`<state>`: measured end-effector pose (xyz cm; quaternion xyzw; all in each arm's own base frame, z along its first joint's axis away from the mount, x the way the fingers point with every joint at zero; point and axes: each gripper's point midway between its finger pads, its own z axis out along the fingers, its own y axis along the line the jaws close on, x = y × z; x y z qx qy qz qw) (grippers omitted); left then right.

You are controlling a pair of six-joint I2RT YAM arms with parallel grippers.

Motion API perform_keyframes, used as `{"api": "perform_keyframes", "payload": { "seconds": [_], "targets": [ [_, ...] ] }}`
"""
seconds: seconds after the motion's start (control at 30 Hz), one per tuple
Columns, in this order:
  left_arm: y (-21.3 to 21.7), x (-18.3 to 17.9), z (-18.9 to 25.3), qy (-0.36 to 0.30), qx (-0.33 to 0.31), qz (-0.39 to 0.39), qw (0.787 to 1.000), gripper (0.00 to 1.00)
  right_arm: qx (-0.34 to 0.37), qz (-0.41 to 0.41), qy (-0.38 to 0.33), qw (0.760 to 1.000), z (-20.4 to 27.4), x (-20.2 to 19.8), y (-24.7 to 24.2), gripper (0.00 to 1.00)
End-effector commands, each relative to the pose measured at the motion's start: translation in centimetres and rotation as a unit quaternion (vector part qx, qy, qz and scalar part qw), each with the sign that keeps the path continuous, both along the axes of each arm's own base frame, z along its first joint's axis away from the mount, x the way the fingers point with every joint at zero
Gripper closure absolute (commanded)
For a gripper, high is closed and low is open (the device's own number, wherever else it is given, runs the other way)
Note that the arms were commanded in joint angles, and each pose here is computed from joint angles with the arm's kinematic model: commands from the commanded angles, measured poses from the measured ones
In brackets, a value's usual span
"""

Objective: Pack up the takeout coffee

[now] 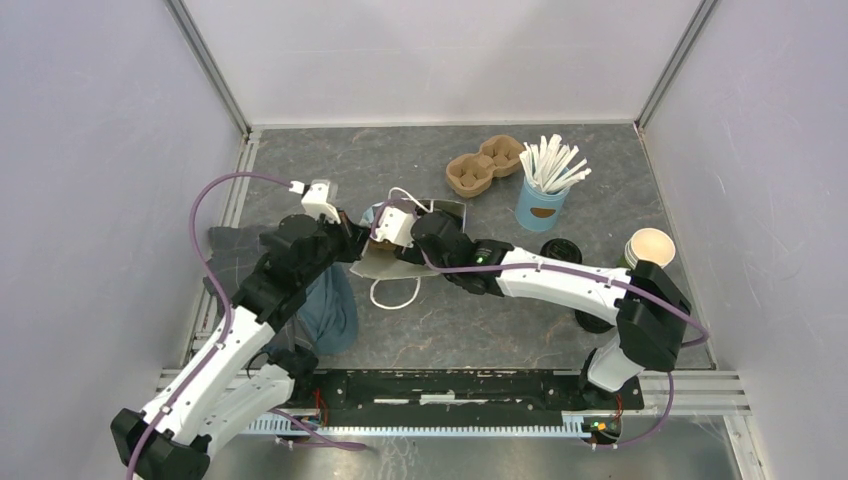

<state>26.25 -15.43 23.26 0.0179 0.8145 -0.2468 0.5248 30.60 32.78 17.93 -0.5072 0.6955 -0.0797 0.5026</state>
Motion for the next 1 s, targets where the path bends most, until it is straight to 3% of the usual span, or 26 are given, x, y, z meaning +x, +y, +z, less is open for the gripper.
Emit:
{"api": "perform_keyframes", "payload": {
  "seconds": [0.0,0.3,0.57,0.7,0.83,0.97],
  "targets": [
    [0.1,0.4,-1.1,-0.02,0.018,-0.006,1.0,0.98,0.023,0.018,0.0,1.0,2.6,-0.5,0.4,0.51],
    [0.4,-0.7,-3.6,-0.025,0.015,-0.012,1.0,0.98,0.029,0.008,0.029,0.999,5.9,-2.3,1.2,0.52],
    [0.0,-0.4,-2.3,-0.034,0.014,-0.022,0.999,0.98,0.013,0.043,0.041,0.998,4.6,-3.6,2.7,0.52],
    [-0.1,-0.4,-1.4,-0.032,0.006,-0.02,0.999,0.98,-0.011,0.062,0.01,0.998,2.4,-3.0,2.9,0.52],
    [-0.5,-0.6,-0.4,-0.022,0.004,-0.03,0.999,0.98,-0.032,0.085,-0.015,0.996,3.1,-2.1,4.1,0.52],
    [-0.3,-0.5,0.7,-0.018,0.005,-0.022,1.0,0.98,-0.07,0.152,-0.035,0.985,2.7,-2.7,3.6,0.52]
  ]
}}
